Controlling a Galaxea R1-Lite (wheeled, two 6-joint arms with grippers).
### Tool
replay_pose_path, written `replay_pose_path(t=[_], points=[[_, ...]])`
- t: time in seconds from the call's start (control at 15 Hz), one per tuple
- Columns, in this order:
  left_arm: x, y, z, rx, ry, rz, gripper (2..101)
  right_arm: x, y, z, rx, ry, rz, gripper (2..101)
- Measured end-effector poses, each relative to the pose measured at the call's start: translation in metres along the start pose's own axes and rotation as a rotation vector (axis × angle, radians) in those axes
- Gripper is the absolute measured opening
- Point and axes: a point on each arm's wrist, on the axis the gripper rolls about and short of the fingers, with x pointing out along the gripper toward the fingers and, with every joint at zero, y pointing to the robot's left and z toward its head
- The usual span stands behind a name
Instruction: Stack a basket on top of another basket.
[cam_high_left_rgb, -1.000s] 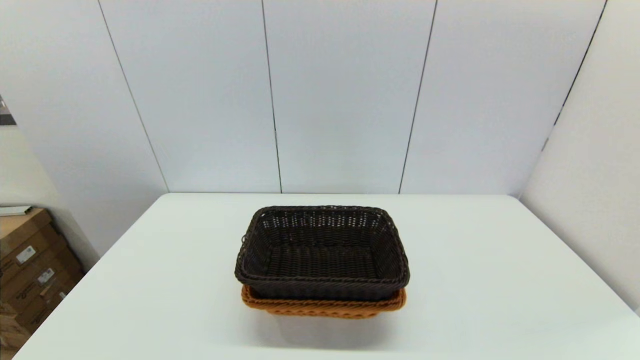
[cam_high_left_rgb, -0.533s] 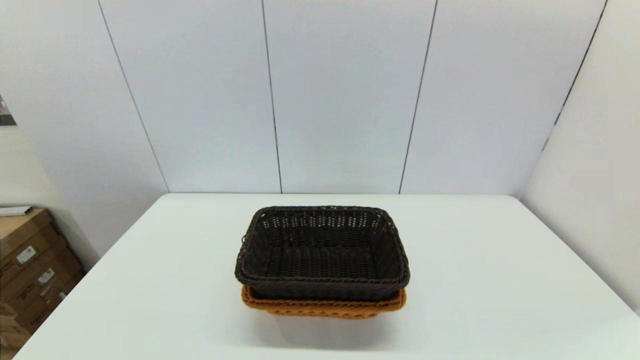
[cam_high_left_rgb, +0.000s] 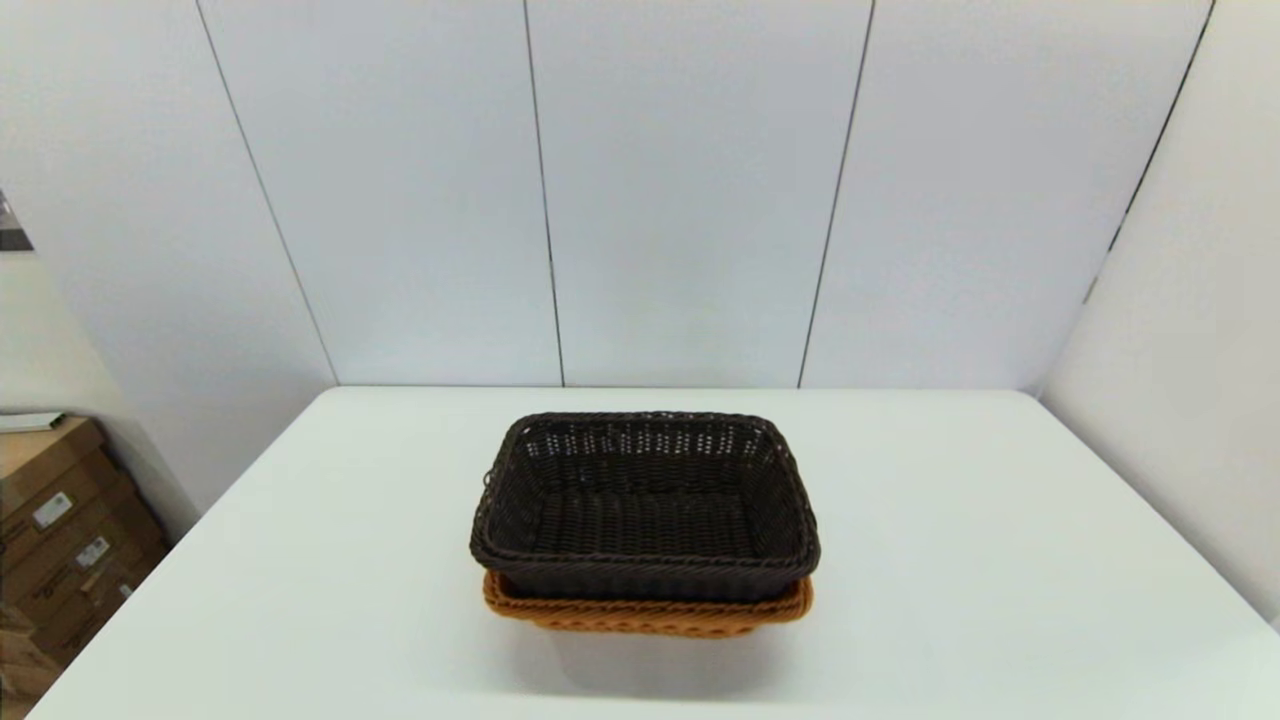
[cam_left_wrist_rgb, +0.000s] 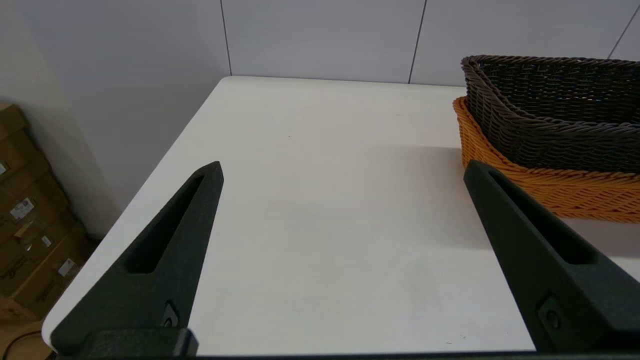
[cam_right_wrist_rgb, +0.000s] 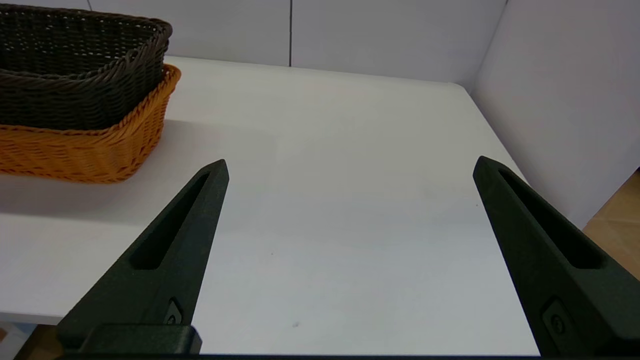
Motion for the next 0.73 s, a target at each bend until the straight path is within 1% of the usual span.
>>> replay_pose_path(t=[0.73], points=[[0.0, 0.0, 0.0001, 0.0, 0.0, 0.0, 97.8, 0.0001, 0.0, -0.0002, 0.006, 0.0, 0.0, 97.1]])
